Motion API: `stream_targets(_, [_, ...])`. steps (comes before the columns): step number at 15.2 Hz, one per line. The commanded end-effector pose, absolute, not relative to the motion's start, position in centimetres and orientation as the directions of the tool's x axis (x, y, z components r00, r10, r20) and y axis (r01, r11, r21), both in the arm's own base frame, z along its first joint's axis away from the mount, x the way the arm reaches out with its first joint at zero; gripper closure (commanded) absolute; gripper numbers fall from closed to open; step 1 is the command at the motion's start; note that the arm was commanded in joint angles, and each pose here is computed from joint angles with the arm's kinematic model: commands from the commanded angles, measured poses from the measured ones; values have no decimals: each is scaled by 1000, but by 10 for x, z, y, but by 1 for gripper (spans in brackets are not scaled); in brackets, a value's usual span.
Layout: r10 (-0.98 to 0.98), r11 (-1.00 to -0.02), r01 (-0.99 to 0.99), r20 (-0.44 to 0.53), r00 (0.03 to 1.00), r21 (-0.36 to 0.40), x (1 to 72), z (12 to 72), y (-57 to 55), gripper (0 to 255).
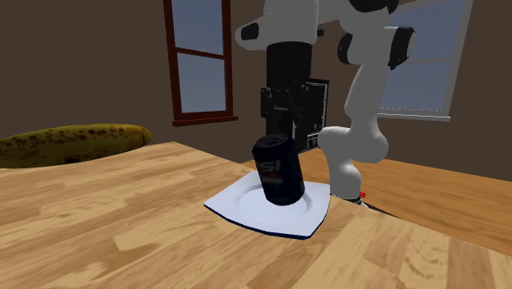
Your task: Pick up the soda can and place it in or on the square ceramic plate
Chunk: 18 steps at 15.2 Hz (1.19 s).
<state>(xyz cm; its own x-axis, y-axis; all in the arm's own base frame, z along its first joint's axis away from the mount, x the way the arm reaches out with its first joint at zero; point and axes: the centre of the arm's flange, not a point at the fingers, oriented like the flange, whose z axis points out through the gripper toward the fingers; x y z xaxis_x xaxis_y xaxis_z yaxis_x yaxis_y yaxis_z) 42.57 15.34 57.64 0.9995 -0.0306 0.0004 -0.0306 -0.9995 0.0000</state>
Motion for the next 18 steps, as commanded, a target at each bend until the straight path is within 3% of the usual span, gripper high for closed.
stream_targets(1, [-31, -1000, -31, 1, 1000, 0, 426, 577, 153, 0])
stream_targets(6, [-31, -1000, -31, 1, 1000, 0, 426, 577, 153, 0])
stream_targets(10, [-31, -1000, -31, 1, 1000, 0, 426, 627, 153, 0])
stream_targets(18, [-31, -1000, -31, 1, 1000, 0, 426, 627, 153, 0])
